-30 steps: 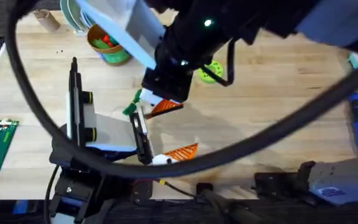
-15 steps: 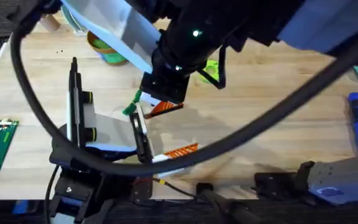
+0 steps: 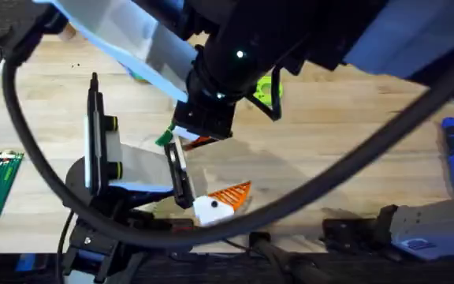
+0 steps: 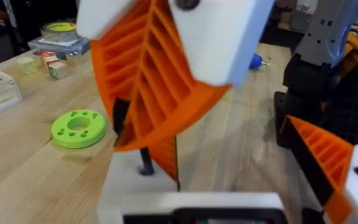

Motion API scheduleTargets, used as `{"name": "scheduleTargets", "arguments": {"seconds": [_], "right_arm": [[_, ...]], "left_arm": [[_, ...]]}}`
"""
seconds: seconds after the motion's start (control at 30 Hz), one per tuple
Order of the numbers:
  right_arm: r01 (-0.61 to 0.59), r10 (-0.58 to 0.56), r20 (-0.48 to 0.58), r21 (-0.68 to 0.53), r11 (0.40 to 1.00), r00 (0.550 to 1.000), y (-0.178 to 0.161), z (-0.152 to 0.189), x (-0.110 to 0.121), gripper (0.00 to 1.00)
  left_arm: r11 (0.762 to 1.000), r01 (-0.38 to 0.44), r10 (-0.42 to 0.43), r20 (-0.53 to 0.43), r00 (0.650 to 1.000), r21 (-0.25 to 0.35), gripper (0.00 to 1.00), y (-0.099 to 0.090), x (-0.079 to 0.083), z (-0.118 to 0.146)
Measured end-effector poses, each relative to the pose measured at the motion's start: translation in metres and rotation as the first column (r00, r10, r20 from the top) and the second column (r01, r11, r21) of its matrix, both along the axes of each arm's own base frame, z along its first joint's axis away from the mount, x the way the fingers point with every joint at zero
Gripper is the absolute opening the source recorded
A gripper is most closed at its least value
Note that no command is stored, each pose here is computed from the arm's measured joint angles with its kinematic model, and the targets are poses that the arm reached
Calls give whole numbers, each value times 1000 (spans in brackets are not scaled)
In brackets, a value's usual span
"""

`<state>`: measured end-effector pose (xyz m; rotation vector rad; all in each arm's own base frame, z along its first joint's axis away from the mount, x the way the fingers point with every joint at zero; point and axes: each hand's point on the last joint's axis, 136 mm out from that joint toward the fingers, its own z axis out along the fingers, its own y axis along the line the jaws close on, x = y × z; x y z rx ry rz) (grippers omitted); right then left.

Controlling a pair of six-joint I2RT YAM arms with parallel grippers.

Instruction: Pick up the gripper from the table and insert it into the empty holder that is missing its gripper. Then pick up a screw, insert it into the mounting hole, and use the screwdriver to tighten it. Finally, clean up the table by picking up the vegetable and placing it into the bucket.

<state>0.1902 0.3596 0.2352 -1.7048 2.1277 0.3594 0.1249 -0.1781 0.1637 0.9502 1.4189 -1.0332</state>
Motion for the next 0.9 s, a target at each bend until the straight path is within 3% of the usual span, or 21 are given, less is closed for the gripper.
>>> {"name": "scheduleTargets", "arguments": {"seconds": [0.9], "right_arm": [[10, -10, 0, -40, 999, 1000, 1, -13, 5, 6]], "left_arm": [[1000, 1, -1, -11, 1000, 0, 993, 0, 0, -1]]}}
